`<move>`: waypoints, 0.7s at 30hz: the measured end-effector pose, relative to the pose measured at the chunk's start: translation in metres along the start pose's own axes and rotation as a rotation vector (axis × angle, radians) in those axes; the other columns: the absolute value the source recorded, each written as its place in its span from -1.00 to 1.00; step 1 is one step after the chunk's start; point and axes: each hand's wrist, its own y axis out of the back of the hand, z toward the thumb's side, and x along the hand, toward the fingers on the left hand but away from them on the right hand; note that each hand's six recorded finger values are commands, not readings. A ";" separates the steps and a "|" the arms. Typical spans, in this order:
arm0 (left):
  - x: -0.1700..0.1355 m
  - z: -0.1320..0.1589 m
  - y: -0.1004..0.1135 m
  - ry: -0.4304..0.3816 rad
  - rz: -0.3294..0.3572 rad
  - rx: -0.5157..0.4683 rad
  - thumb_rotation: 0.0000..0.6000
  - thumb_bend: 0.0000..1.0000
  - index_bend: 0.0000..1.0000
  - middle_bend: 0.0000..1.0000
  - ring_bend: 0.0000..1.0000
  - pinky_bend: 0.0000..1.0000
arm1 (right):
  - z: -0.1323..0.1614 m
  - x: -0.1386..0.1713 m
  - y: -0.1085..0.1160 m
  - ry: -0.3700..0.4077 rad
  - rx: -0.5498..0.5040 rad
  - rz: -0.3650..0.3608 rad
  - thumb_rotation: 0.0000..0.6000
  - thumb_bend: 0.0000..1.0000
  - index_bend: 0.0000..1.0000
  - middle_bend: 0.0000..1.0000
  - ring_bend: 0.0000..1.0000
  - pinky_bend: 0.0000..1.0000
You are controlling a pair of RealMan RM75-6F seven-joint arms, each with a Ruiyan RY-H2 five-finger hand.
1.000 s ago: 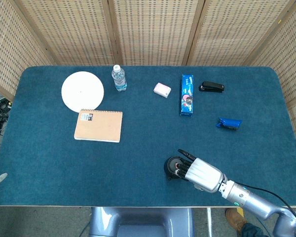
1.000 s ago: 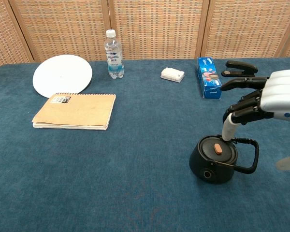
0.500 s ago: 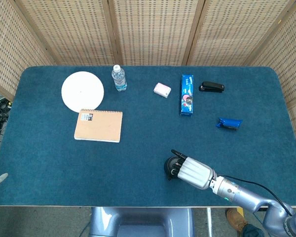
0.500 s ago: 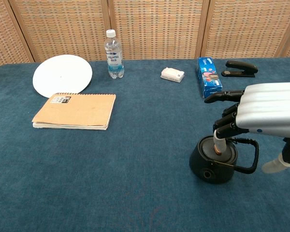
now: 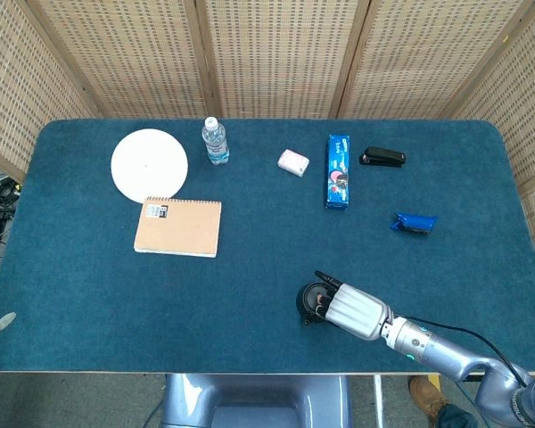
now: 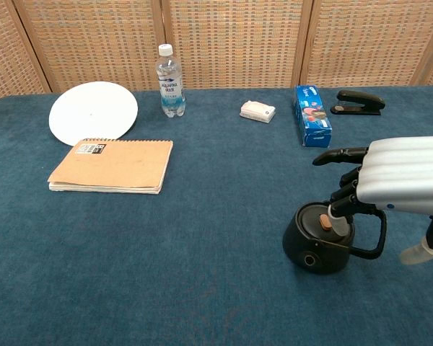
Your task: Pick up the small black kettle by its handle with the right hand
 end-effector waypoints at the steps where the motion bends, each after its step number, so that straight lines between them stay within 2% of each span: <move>1: 0.000 0.000 0.000 -0.001 -0.001 0.000 1.00 -1.00 -1.00 -1.00 -1.00 -1.00 | -0.001 0.000 -0.001 0.000 0.004 0.003 1.00 -1.00 -0.10 0.03 -0.08 -1.00; 16: 0.000 0.000 0.000 -0.001 -0.002 -0.002 1.00 -1.00 -1.00 -1.00 -1.00 -1.00 | 0.005 0.000 -0.010 0.045 0.131 0.037 1.00 -1.00 -0.04 0.07 -0.05 -1.00; 21: 0.000 0.000 0.000 -0.001 0.000 -0.001 1.00 -1.00 -1.00 -1.00 -1.00 -1.00 | 0.008 -0.001 -0.015 0.059 0.142 0.055 1.00 -1.00 -0.03 0.07 -0.05 -1.00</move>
